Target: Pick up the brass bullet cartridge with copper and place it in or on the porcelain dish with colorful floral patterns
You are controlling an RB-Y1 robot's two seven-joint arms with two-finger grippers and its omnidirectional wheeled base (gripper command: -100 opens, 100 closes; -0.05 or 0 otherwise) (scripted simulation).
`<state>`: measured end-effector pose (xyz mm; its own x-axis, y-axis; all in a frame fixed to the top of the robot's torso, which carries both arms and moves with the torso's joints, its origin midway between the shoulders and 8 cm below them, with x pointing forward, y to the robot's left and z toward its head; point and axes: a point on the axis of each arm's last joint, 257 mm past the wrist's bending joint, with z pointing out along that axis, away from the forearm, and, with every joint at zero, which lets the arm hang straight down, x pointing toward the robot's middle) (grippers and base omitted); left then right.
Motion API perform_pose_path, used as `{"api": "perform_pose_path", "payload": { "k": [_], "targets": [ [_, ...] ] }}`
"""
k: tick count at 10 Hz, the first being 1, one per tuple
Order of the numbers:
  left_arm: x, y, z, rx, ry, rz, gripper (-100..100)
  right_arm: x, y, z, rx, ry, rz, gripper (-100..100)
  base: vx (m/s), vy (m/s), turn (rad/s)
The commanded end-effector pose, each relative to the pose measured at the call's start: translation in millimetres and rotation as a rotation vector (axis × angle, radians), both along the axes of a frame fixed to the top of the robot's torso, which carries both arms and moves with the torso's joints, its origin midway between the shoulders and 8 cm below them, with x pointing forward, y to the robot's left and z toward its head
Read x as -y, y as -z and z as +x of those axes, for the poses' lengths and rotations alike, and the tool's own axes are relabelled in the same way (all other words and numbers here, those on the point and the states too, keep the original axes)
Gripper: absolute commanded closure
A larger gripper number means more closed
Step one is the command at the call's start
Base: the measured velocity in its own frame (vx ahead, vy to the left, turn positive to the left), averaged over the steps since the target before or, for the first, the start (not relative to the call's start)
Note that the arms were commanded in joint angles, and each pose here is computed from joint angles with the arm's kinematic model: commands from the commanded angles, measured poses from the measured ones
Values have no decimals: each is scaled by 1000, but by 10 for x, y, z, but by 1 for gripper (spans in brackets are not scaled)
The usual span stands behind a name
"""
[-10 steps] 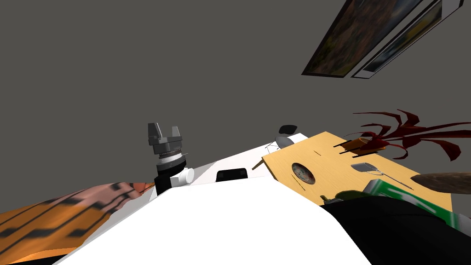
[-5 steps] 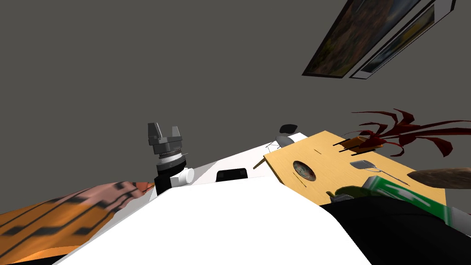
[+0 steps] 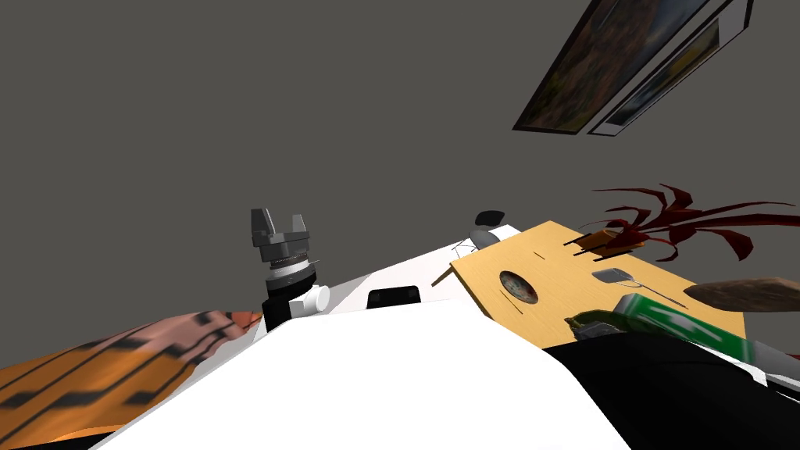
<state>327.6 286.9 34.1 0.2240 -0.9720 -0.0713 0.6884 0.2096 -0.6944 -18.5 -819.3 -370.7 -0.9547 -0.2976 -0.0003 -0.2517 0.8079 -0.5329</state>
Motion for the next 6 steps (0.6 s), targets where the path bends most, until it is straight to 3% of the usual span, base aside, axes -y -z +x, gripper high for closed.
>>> {"api": "perform_pose_path", "payload": {
  "k": [1,3,6],
  "targets": [
    [0,0,0,0,0,0,0,85,-154,65,5,-8,-7,100,50,60,-39],
    [0,0,0,0,0,0,0,91,-236,78,15,-2,10,100,95,13,-25],
    [-1,1,-1,0,0,0,0,-146,-44,-101,12,18,87,100,230,-77,11]
  ]
}}
